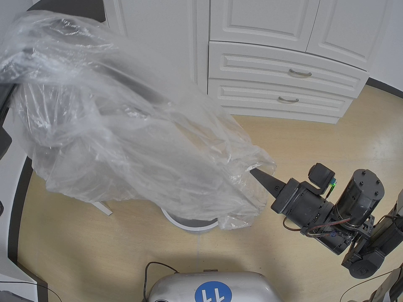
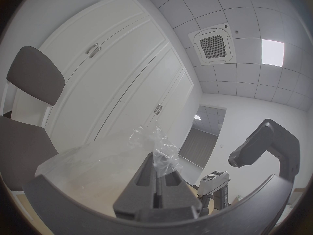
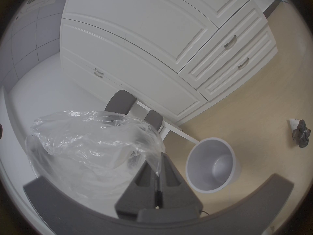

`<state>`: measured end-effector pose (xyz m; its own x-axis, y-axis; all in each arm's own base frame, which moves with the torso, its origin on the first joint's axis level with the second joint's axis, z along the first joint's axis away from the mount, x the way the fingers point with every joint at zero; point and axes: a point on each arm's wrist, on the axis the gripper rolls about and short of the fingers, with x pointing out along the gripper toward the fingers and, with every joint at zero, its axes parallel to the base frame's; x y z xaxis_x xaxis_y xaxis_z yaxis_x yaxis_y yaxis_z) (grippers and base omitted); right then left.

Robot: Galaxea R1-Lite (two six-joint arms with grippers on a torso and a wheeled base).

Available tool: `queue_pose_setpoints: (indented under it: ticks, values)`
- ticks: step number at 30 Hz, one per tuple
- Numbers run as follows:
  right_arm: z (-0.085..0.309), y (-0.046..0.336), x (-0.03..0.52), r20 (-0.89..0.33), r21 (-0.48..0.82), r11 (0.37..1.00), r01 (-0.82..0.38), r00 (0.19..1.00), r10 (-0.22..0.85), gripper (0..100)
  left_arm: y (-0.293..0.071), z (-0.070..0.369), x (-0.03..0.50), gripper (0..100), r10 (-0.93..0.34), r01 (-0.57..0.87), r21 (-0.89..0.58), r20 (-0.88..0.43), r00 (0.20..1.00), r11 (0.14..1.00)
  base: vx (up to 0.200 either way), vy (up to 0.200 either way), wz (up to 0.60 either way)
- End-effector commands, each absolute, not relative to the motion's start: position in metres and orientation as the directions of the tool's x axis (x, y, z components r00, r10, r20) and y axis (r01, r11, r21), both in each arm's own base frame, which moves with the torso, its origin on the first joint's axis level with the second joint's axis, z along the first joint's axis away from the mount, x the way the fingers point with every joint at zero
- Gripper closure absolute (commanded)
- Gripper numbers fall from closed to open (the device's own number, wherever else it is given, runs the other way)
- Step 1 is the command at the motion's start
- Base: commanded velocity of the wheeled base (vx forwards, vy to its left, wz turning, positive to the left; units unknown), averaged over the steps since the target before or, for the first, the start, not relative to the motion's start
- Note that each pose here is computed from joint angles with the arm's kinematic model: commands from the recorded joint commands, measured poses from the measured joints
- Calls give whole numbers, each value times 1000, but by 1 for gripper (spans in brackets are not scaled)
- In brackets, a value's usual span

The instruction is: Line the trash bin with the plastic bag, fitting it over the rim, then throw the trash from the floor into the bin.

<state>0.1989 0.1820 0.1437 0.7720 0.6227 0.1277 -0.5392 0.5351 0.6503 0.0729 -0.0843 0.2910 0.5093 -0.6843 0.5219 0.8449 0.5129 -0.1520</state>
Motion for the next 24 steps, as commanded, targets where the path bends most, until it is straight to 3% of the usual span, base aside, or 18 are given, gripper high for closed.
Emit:
queue_pose_setpoints:
  ticks: [1, 5, 7, 8, 9, 13, 16, 19, 24]
  values:
    - [144, 178, 199, 133, 640, 546, -540, 778, 614, 100, -90, 287, 78, 100, -696, 842, -159, 495, 520, 516, 0, 0, 0]
    - [148, 171, 199, 143, 583, 594, -554, 790, 596, 100, -95, 278, 83, 100, -712, 837, -167, 456, 534, 521, 0, 0, 0]
    - [148, 162, 198, 133, 520, 651, -553, 805, 578, 100, -99, 272, 86, 100, -725, 832, -173, 421, 546, 527, 0, 0, 0]
    - [148, 162, 198, 133, 520, 651, -553, 805, 578, 100, -99, 272, 86, 100, -725, 832, -173, 421, 546, 527, 0, 0, 0]
    - [148, 154, 200, 128, 464, 697, -547, 820, 558, 100, -101, 266, 88, 100, -732, 828, -175, 397, 554, 532, 0, 0, 0]
    - [155, 143, 200, 144, 423, 720, -550, 826, 546, 100, -105, 255, 94, 100, -742, 816, -177, 346, 575, 550, 0, 0, 0]
    - [159, 133, 195, 87, 393, 750, -532, 833, 546, 100, -107, 248, 100, 100, -740, 798, -178, 303, 601, 575, 0, 0, 0]
    - [173, 119, 185, -31, 348, 797, -494, 844, 536, 100, -111, 233, 114, 100, -728, 753, -144, 196, 657, 642, 0, 0, 0]
    - [204, 108, 168, -58, 355, 798, -486, 841, 538, 100, -108, 207, 120, 100, -717, 716, -39, 6, 697, 697, 0, 0, 0]
